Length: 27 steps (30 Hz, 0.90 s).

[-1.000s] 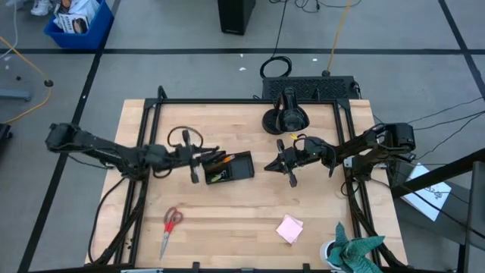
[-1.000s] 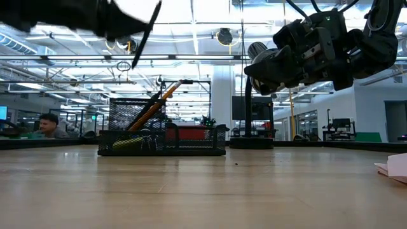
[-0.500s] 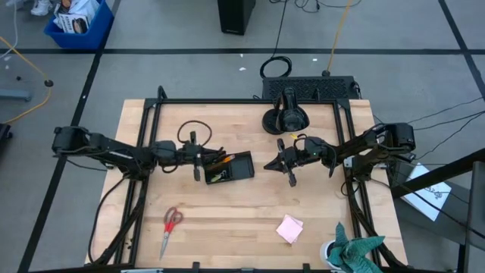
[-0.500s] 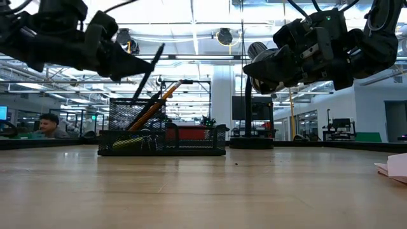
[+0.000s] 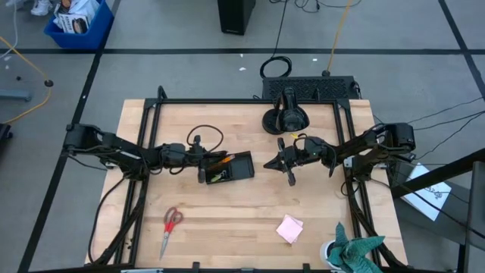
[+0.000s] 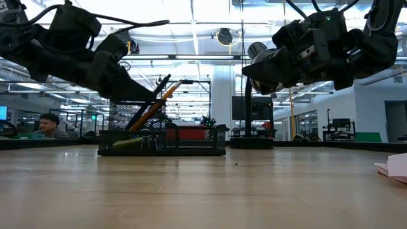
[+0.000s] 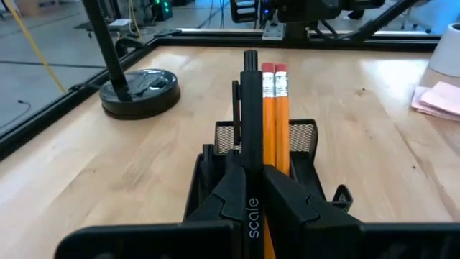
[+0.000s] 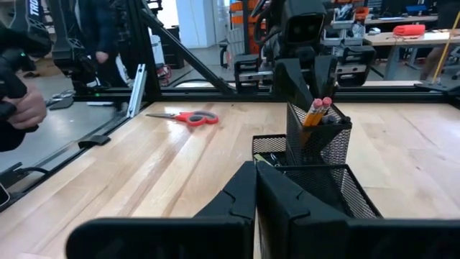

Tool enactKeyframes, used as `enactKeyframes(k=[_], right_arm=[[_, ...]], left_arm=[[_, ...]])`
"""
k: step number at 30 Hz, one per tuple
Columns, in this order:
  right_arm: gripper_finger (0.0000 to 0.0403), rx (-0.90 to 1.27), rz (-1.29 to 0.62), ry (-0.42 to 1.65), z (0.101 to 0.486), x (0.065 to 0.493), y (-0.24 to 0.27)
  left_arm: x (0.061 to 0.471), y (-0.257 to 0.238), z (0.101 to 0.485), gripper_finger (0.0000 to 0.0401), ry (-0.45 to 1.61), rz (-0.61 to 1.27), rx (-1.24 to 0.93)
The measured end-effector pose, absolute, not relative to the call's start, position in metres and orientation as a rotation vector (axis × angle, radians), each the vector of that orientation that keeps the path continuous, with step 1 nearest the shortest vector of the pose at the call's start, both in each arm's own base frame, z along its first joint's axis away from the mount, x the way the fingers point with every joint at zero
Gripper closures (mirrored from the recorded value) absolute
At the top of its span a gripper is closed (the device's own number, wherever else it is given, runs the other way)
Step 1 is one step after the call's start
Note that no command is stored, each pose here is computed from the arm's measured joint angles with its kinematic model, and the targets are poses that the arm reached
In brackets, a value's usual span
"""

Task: Pick and place office supplies into organizer
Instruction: Put the black pen into the black desk organizer

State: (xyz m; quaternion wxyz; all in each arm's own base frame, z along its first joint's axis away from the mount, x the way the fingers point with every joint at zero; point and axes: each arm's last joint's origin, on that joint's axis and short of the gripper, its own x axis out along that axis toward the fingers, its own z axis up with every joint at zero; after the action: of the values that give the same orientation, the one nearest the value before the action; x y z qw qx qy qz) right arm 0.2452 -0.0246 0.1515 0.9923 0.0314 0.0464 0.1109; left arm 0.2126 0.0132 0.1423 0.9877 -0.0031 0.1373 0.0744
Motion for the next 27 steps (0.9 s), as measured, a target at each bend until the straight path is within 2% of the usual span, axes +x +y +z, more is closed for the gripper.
enactKeyframes(k=[19, 22, 27], right_arm=[[0.0399, 0.075, 0.223, 0.094, 0.1515, 0.2452, -0.0246], [0.0399, 0.075, 0.224, 0.094, 0.1515, 0.2452, -0.0245], [0.0399, 0.083, 0.226, 0.096, 0.1515, 0.2452, -0.0245]], left_arm=[[0.2102, 0.0106, 0.137, 0.0369, 0.319, 0.161, -0.1], [0.2107, 0.0101, 0.1385, 0.0358, 0.301, 0.147, -0.109], [0.2109, 0.007, 0.1391, 0.0313, 0.291, 0.131, -0.099]])
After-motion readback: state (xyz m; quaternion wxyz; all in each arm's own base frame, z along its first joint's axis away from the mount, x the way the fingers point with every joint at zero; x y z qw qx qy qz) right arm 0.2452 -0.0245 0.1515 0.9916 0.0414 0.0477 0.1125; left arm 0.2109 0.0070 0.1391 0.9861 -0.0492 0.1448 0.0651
